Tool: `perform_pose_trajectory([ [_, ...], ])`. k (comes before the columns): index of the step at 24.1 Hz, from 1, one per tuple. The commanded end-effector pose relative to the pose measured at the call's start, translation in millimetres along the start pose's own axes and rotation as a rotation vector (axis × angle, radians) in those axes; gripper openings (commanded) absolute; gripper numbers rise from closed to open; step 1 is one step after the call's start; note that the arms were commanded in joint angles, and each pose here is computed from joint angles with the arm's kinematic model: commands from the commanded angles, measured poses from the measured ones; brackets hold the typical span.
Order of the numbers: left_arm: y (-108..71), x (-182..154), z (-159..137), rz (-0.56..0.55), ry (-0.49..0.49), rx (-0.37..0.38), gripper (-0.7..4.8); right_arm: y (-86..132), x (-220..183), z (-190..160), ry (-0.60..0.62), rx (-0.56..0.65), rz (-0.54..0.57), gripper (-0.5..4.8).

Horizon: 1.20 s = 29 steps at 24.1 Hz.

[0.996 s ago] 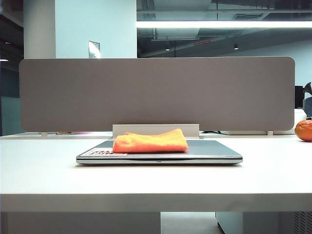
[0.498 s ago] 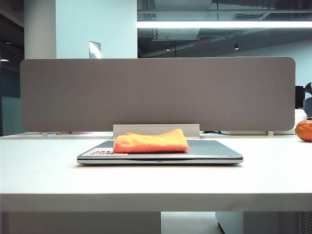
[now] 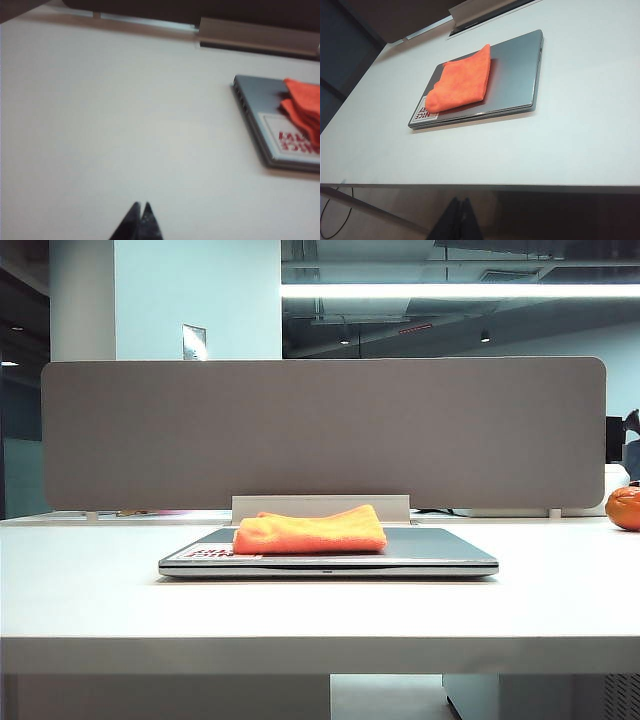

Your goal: Pick up the orange rag and put it over the laptop.

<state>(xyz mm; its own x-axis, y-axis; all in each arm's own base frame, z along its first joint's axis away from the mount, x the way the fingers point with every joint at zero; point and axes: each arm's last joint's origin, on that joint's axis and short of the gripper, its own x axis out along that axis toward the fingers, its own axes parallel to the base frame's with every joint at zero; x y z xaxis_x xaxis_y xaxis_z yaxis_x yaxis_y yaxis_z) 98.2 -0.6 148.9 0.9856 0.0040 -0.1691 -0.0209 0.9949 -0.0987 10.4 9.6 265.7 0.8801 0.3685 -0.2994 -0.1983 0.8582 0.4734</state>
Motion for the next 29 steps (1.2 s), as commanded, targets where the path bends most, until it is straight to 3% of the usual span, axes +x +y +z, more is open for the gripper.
perform_pose_trajectory([
  [1, 0.5, -2.0, -2.7, 0.004, 0.027, 0.036, -0.06, 0.9, -0.7, 1.6, -0.018, -0.01, 0.007, -0.05],
  [21, 0.0, -2.1, -1.4, -0.003, 0.012, 0.062, -0.06, 1.0, -0.8, 1.6, -0.019, -0.01, 0.008, -0.05],
  [23, 0.0, -2.1, -1.4, -0.003, 0.012, 0.062, -0.06, 1.2, -0.9, 2.3, -0.028, -0.056, 0.006, -0.05],
  [29, 0.0, -2.1, -1.4, -0.003, 0.012, 0.062, -0.06, 2.8, 12.3, 17.5, -0.243, -0.137, 0.078, -0.05],
])
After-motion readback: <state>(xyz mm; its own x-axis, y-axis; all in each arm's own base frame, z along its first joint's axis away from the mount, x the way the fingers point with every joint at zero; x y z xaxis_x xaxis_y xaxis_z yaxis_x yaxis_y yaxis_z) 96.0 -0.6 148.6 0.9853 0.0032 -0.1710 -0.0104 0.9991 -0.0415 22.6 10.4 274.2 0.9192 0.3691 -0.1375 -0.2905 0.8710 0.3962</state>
